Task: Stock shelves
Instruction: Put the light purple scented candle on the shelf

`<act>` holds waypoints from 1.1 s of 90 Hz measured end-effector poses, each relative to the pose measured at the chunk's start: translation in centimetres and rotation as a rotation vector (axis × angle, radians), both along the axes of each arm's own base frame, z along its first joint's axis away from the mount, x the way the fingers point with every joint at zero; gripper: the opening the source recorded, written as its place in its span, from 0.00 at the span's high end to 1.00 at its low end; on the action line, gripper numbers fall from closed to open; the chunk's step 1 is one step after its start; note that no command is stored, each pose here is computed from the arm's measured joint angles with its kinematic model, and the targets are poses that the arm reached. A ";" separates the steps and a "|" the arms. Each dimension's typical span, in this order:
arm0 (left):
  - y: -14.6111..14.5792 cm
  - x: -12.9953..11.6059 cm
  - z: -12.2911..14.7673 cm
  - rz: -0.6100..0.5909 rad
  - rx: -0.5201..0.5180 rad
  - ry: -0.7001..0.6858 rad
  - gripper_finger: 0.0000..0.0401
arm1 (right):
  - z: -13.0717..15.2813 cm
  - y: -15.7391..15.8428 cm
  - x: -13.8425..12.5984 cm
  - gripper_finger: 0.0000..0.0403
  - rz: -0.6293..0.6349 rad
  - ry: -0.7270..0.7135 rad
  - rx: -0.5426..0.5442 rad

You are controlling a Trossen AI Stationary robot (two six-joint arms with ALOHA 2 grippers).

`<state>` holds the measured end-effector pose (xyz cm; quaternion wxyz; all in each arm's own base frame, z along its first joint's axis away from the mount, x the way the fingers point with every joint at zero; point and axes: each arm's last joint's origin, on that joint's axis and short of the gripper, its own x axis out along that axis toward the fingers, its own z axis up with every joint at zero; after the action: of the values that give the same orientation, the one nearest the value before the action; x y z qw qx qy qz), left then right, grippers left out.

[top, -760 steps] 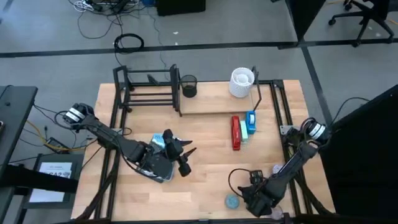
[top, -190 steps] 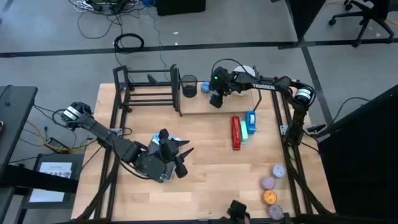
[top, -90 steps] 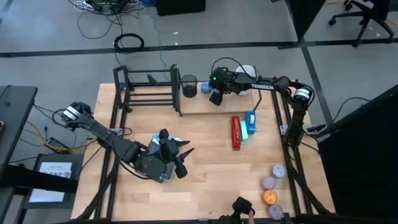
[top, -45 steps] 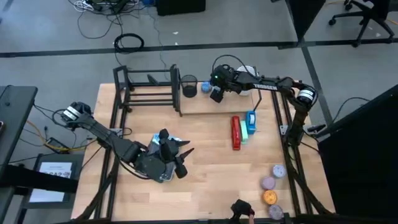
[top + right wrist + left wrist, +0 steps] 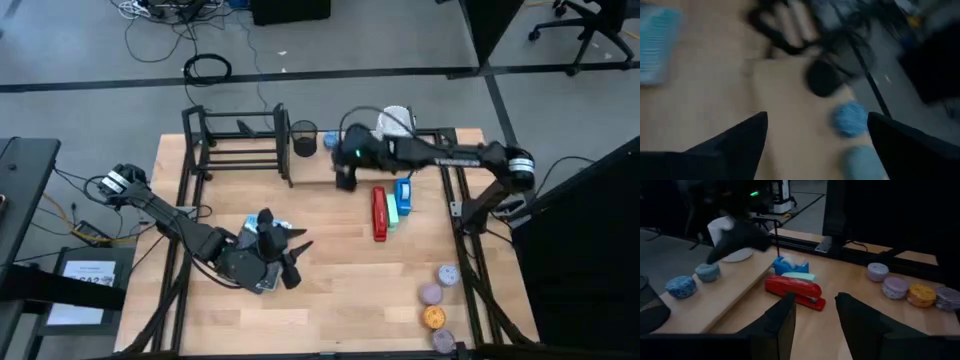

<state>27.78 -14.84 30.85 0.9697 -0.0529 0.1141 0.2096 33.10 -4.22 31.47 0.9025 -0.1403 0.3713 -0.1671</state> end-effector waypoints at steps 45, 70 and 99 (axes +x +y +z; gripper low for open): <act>-0.1 0.0 0.0 -0.034 -0.029 0.003 0.68 | 0.0 17.9 -9.8 0.27 0.347 0.253 0.322; 0.0 0.1 0.0 -0.029 0.015 0.015 0.68 | -0.5 22.6 -14.5 0.27 0.266 0.419 0.609; 0.0 0.1 0.0 -0.025 0.025 0.017 0.68 | -1.6 24.9 -19.1 0.27 0.053 0.520 0.658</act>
<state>27.84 -14.84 30.85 0.9718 -0.0378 0.1202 0.1994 13.96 20.66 29.85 0.7794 0.1083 0.6167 0.0244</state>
